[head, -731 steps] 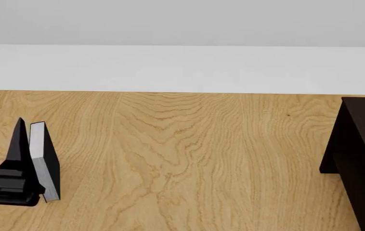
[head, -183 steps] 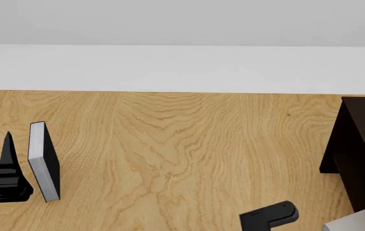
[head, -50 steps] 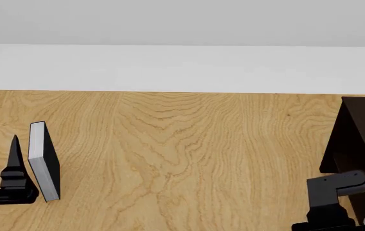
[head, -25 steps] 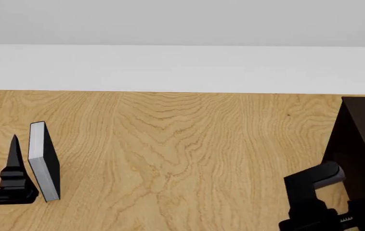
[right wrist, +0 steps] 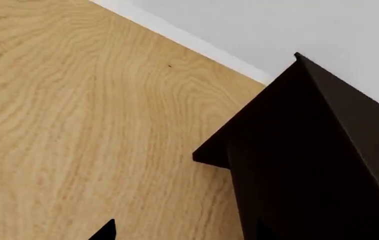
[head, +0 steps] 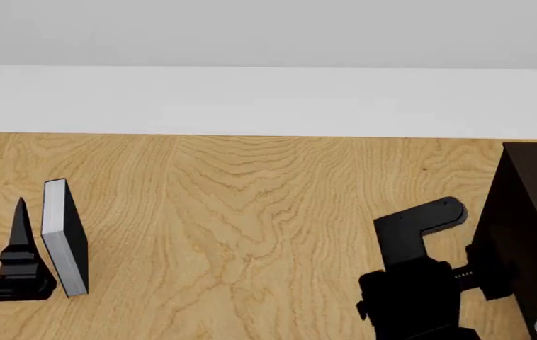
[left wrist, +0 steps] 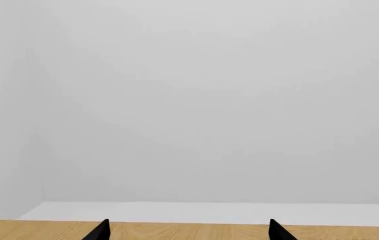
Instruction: Pick up the book on the right and place it on the cabinet shelf.
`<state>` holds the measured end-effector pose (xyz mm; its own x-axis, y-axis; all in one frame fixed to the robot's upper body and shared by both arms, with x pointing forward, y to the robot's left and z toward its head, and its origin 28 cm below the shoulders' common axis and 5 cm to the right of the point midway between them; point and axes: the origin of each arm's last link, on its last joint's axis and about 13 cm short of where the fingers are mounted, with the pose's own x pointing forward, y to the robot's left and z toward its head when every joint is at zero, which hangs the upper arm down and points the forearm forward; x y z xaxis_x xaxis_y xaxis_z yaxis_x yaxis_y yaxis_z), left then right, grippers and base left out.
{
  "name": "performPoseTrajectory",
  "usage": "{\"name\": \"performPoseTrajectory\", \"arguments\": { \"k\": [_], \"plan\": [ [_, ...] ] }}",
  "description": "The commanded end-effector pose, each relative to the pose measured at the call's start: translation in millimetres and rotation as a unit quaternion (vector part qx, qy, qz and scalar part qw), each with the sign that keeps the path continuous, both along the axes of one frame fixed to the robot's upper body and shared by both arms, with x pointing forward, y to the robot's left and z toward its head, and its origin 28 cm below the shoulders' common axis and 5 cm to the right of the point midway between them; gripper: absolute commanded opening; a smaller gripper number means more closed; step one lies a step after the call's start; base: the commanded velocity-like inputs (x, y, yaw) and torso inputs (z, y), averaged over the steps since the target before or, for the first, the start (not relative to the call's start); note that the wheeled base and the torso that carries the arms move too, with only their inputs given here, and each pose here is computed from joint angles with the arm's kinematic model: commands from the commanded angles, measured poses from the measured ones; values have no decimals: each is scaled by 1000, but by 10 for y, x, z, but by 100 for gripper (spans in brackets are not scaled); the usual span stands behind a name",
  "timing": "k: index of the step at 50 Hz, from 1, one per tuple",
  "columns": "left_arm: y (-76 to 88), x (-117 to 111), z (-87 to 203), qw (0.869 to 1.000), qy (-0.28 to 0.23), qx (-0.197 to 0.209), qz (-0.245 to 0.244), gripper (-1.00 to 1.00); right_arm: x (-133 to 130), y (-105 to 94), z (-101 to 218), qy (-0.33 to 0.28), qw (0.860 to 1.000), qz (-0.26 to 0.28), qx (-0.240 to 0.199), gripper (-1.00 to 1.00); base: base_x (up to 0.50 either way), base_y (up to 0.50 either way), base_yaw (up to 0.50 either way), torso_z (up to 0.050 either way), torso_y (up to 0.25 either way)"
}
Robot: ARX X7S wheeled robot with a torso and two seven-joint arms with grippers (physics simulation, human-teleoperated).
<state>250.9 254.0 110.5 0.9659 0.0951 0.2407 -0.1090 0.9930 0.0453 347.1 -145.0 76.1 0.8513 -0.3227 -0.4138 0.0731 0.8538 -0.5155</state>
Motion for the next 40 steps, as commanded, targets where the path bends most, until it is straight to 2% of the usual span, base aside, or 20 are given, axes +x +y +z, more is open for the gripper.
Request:
{"name": "performPoseTrajectory", "arguments": {
  "k": [1, 10, 17, 20, 28, 40],
  "plan": [
    [-18, 5, -29, 1000, -1, 8, 2, 100, -182, 134, 314, -103, 993, 47, 20, 100, 0, 0, 0, 0, 0],
    [-30, 10, -40, 1000, -1, 10, 1, 100, -295, 181, 408, -133, 988, 72, 35, 100, 0, 0, 0, 0, 0],
    [-21, -2, -26, 1000, -5, 7, 1, 100, -416, 231, 608, -179, 979, 91, 44, 100, 0, 0, 0, 0, 0],
    [-21, -37, 12, 1000, -10, 5, -2, 100, -451, 206, 605, -186, 978, 86, 40, 100, 0, 0, 0, 0, 0],
    [-16, -134, 153, 999, -33, -4, -6, 100, -644, 254, 833, -229, 968, 93, 35, 100, 0, 0, 0, 0, 0],
    [-11, -189, 232, 999, -52, -10, -8, 100, -757, 292, 956, -252, 961, 106, 34, 100, 0, 0, 0, 0, 0]
  ]
}}
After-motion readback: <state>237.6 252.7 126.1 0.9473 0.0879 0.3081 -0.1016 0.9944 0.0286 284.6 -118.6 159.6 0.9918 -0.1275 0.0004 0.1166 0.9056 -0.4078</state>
